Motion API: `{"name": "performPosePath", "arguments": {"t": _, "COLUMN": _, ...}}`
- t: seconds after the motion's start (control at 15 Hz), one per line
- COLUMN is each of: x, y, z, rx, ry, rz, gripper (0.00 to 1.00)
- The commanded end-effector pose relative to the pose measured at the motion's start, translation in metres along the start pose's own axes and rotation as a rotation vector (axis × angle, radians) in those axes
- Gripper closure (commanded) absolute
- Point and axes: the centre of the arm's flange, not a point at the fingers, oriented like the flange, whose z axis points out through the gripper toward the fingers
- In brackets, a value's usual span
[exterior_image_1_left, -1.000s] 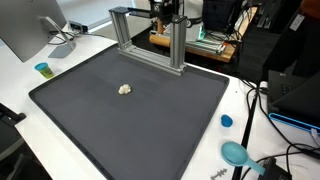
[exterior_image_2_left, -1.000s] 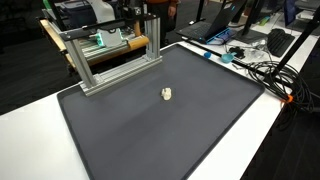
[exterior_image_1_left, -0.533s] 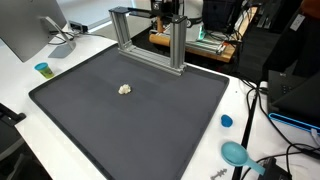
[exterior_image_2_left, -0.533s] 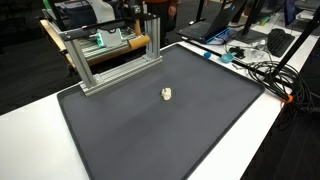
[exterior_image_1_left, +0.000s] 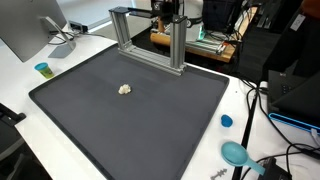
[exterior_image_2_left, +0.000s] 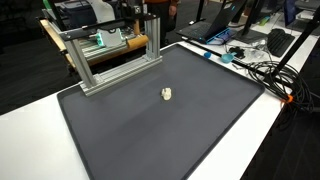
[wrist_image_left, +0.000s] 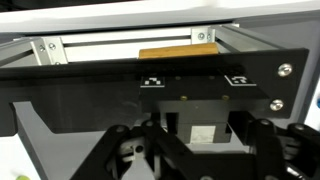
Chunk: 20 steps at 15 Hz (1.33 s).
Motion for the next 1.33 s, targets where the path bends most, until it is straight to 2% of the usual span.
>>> {"name": "performPosePath", "arguments": {"t": 0.0, "x": -0.011, "y": 0.006, "z": -0.005, "rx": 0.031, "ry": -0.032, "rz": -0.064, "gripper": 0.55}}
{"name": "performPosePath", "arguments": {"t": 0.2, "x": -0.012, "y": 0.006, "z": -0.007, "rx": 0.046, "ry": -0.038, "rz": -0.107, "gripper": 0.77}}
{"name": "performPosePath", "arguments": {"t": 0.27, "x": -0.012, "y": 0.006, "z": -0.008, "rx": 0.044, "ry": -0.032, "rz": -0.112, "gripper": 0.78}}
{"name": "performPosePath", "arguments": {"t": 0.47, "x": -0.01, "y": 0.004, "z": -0.011, "rx": 0.047, "ry": 0.007, "rz": -0.093, "gripper": 0.78}}
{"name": "performPosePath", "arguments": {"t": 0.67, "x": 0.003, "y": 0.0, "z": -0.016, "rx": 0.069, "ry": 0.101, "rz": -0.015, "gripper": 0.78}}
{"name": "performPosePath", "arguments": {"t": 0.8, "x": 0.022, "y": -0.007, "z": -0.023, "rx": 0.068, "ry": 0.167, "rz": 0.034, "gripper": 0.78}}
{"name": "performPosePath", "arguments": {"t": 1.0, "x": 0.055, "y": -0.022, "z": -0.033, "rx": 0.012, "ry": 0.263, "rz": 0.077, "gripper": 0.78}}
{"name": "performPosePath", "arguments": {"t": 1.27, "x": 0.099, "y": -0.056, "z": -0.04, "rx": -0.028, "ry": 0.282, "rz": 0.099, "gripper": 0.78}}
